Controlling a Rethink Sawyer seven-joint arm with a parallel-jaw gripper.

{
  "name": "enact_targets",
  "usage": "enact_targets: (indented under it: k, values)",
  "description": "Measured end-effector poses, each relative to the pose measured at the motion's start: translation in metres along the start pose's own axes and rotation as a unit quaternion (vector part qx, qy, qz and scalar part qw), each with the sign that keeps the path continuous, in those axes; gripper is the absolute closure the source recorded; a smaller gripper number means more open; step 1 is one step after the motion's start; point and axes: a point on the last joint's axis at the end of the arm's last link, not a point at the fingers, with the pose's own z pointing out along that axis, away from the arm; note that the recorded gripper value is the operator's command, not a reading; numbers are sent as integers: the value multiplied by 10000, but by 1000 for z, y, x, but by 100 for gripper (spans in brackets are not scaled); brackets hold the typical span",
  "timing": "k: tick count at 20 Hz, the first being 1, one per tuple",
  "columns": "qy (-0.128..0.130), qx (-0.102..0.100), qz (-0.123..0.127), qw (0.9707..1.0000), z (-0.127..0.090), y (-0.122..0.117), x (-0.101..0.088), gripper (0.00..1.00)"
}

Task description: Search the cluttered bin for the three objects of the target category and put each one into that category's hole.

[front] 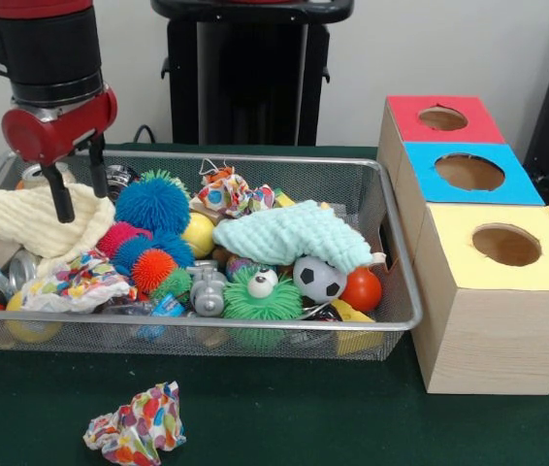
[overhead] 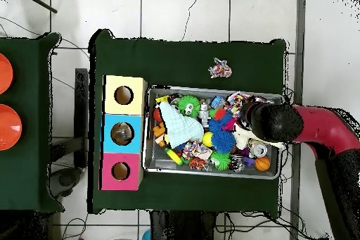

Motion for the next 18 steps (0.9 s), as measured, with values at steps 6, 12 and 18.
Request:
enact_targets:
  k: [6, 12, 18]
  values:
    - [39, -11, -120, 9999, 5, 3, -9, 0]
    - [51, -35, -175, 9998, 10, 5, -13, 0]
    - [8, -76, -5, 10000, 7, 5, -8, 0]
